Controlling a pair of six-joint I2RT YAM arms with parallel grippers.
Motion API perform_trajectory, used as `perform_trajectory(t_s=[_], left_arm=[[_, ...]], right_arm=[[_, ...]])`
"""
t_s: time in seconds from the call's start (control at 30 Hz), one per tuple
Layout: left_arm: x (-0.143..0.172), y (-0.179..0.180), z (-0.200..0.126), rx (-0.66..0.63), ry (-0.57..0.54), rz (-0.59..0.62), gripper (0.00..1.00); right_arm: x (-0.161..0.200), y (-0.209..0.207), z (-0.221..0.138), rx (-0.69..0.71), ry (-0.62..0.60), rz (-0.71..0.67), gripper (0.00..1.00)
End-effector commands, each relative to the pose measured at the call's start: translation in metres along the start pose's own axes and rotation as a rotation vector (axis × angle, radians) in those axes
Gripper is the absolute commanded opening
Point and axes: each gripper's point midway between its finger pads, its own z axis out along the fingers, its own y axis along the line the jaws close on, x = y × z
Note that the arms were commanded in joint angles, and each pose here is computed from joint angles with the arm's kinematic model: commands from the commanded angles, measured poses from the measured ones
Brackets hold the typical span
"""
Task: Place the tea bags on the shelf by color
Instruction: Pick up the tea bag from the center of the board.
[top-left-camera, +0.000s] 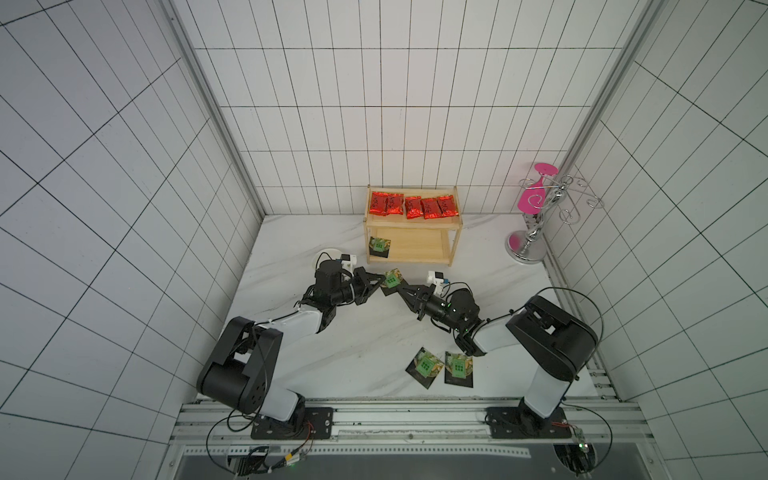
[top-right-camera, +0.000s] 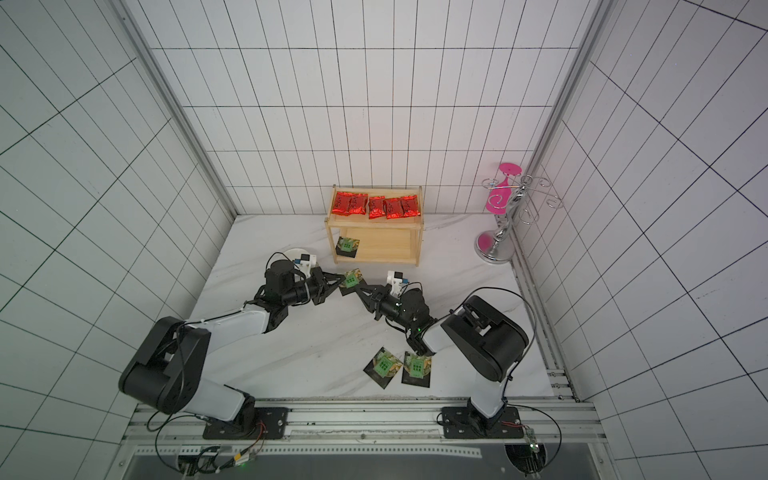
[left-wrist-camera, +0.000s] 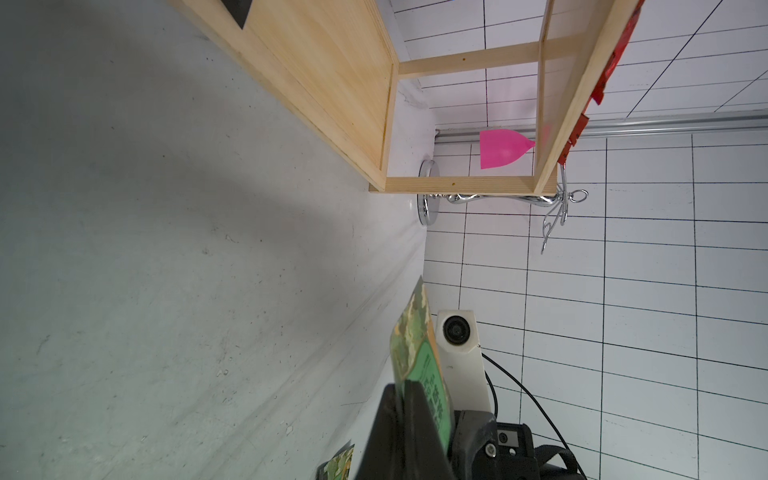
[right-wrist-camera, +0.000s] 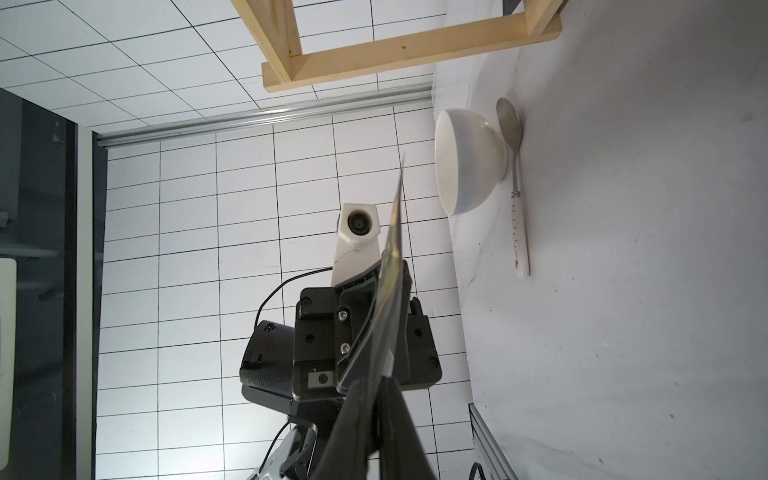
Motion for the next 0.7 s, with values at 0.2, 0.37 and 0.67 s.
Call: perform_trajectory(t_s=[0.2,0.37,0.67], left_arm=[[-0.004,-0.017,-0.004,0.014,-0.028,0.056,0.04],[-0.012,-0.019,-0.017,-0.028,-0.051,0.089,0.43],[-0.032,-0.015,-0.034,-0.061,-0.077,0.072,0.63]], right_arm=[[-0.003,-0.006,-0.001,0.016,-0.017,-0.031,0.00],[-0.014,-0.019,0.001,0.064,-0.037,-0.072,0.00],[-0.046,-0.026,0.009,0.083,-0.081,-0.159,0.00]])
